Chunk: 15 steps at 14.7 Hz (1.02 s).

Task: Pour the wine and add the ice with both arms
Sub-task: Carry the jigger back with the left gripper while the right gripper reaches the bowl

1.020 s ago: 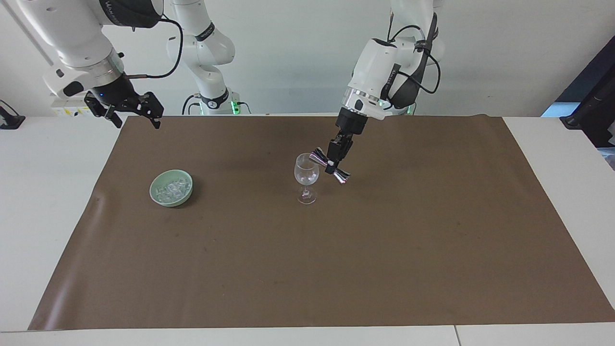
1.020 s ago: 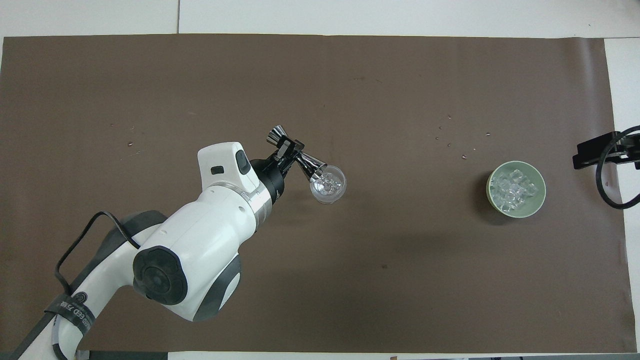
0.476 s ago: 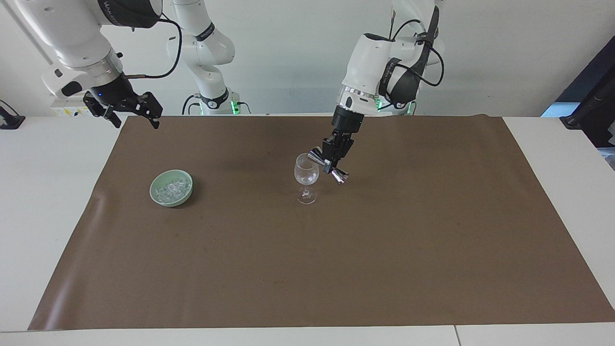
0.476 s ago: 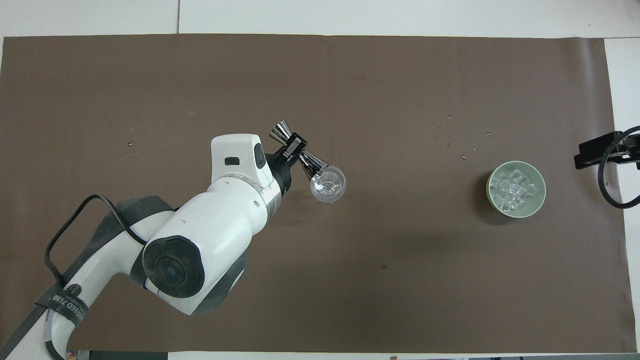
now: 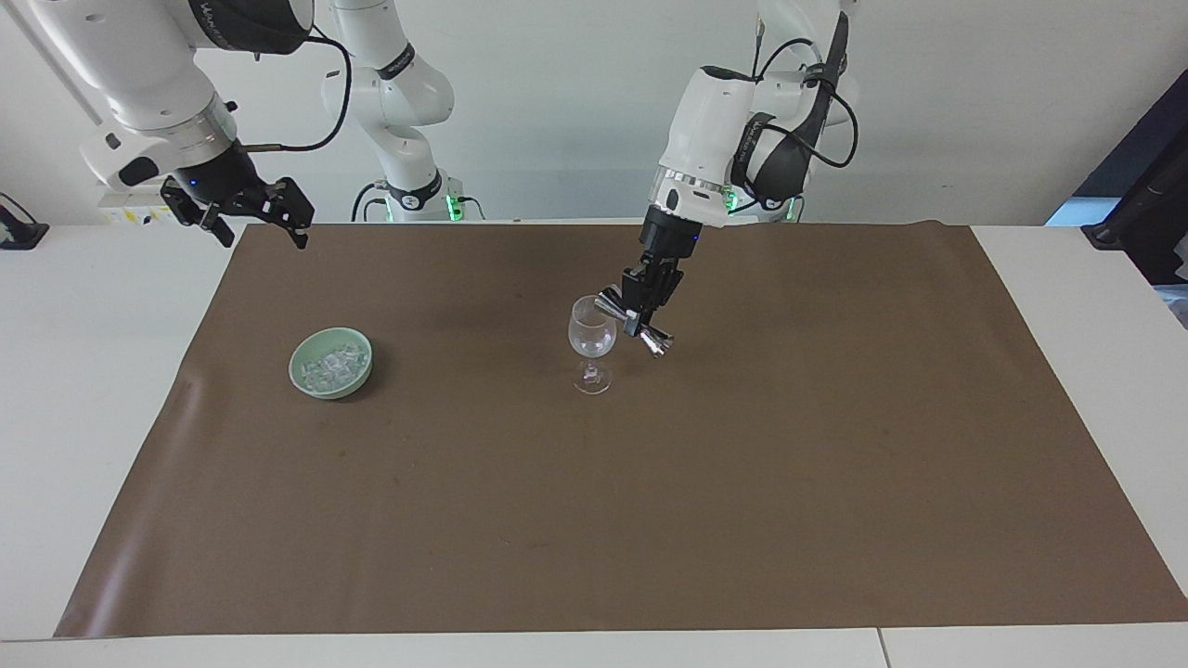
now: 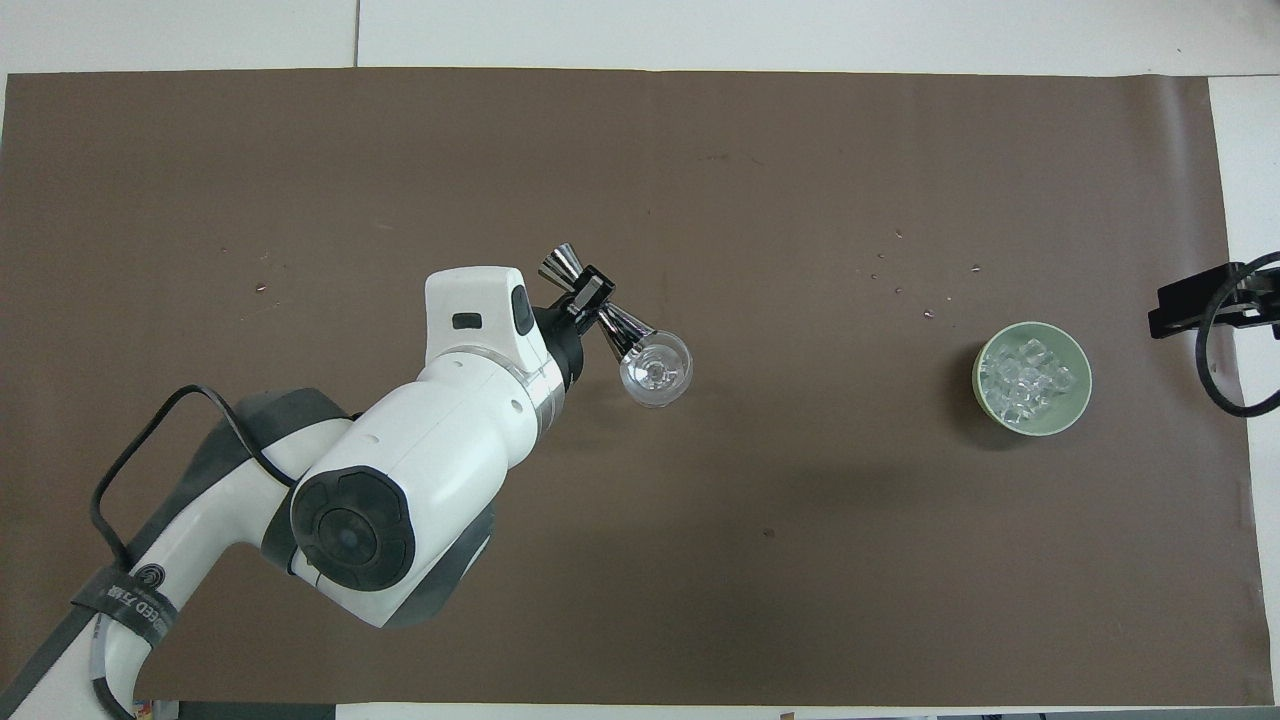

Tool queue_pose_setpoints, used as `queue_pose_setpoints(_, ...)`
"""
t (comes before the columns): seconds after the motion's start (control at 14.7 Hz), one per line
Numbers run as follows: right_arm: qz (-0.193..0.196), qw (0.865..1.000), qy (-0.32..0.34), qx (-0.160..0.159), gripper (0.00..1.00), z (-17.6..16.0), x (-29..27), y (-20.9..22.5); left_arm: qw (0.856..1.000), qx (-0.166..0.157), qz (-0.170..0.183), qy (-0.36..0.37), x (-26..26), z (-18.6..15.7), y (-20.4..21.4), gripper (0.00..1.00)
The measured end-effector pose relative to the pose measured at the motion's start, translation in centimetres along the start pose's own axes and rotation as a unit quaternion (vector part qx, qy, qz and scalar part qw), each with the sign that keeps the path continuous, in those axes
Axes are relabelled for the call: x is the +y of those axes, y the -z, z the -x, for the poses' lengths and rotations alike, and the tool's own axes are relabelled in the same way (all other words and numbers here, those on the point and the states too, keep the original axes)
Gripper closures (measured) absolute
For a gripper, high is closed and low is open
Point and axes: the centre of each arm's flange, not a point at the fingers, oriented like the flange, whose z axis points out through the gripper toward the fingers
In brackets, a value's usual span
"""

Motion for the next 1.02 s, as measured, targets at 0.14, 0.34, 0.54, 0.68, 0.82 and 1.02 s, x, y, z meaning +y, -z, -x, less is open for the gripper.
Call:
queue_pose_setpoints(0.14, 0.000, 1.000, 0.000, 0.000, 0.00, 0.0, 0.0, 0.0, 1.000, 0.000, -0.010, 0.028, -0.2, 0.0, -0.2, 0.78)
queue_pose_setpoints(0.34, 0.000, 1.000, -0.001, 0.000, 0.00, 0.0, 0.1, 0.0, 0.997, 0.000, -0.017, 0.081, -0.4, 0.0, -0.3, 0.78)
queue_pose_setpoints(0.54, 0.000, 1.000, -0.001, -0.001, 0.00, 0.0, 0.1, -0.1, 0.988, 0.003, -0.017, 0.154, -0.4, -0.2, -0.3, 0.78)
queue_pose_setpoints(0.68, -0.001, 1.000, 0.000, -0.004, 0.00, 0.0, 0.0, -0.5, 0.980, 0.007, -0.016, 0.196, -0.4, -1.0, -0.2, 0.78)
queue_pose_setpoints(0.82, -0.003, 1.000, 0.001, 0.006, 0.00, -0.2, 0.0, -1.7, 0.969, 0.018, -0.024, 0.247, -0.7, -2.6, -0.3, 0.78)
queue_pose_setpoints(1.02, -0.006, 1.000, 0.020, 0.023, 0.00, 0.3, 0.7, -5.9, 0.944, 0.023, -0.037, 0.326, -1.6, -6.4, -0.3, 0.78)
